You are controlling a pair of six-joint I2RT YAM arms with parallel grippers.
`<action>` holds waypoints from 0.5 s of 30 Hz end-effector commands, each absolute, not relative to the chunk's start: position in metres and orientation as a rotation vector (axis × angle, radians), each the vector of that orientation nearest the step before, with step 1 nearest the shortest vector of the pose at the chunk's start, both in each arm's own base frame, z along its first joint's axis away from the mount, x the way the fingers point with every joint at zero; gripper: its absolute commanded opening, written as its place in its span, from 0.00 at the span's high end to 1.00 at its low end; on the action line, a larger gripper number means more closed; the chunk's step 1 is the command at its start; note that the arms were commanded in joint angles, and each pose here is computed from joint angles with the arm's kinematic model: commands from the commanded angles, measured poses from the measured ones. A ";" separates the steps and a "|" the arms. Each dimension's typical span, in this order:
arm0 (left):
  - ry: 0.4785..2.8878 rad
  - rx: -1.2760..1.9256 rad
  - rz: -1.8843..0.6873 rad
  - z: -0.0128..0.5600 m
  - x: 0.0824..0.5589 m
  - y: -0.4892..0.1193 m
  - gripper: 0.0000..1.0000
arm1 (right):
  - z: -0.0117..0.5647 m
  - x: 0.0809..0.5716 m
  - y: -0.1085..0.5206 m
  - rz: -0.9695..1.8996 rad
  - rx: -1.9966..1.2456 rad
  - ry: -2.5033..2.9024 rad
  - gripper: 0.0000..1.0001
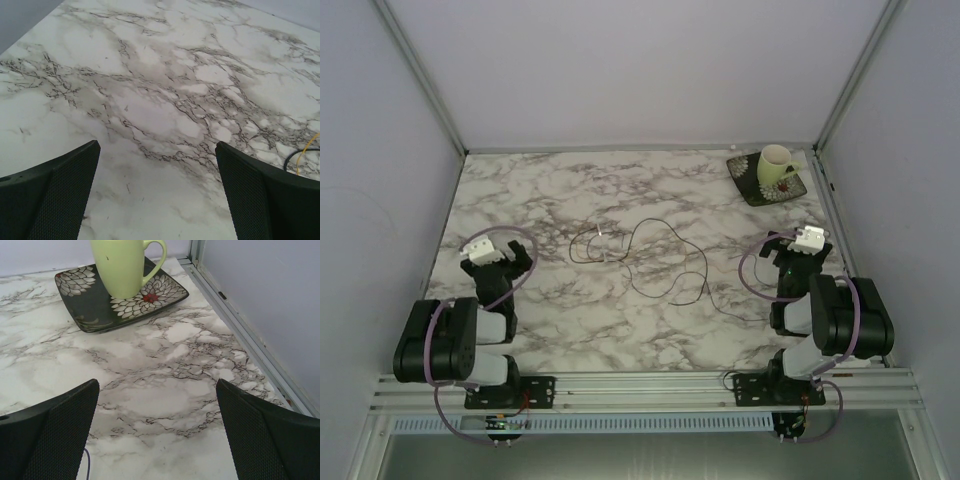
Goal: Zip-tie the wires
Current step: Reset both arms
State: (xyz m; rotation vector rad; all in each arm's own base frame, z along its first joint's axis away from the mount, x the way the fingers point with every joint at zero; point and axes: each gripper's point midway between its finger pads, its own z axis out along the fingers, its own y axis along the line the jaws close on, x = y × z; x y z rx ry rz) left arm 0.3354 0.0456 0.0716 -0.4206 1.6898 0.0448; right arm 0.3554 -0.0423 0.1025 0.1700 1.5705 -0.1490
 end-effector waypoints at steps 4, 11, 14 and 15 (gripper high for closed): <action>1.521 -0.304 0.001 0.112 0.341 0.033 0.00 | 0.114 0.361 -0.042 -0.148 0.176 1.530 0.01; 1.487 -0.276 0.030 0.108 0.337 0.026 0.00 | 0.113 0.361 -0.042 -0.154 0.181 1.534 0.01; 1.574 -0.244 0.055 0.098 0.356 0.021 0.00 | 0.111 0.364 -0.044 -0.163 0.198 1.548 0.01; 1.609 -0.212 0.060 0.094 0.366 0.015 0.00 | 0.110 0.365 -0.044 -0.166 0.198 1.553 0.01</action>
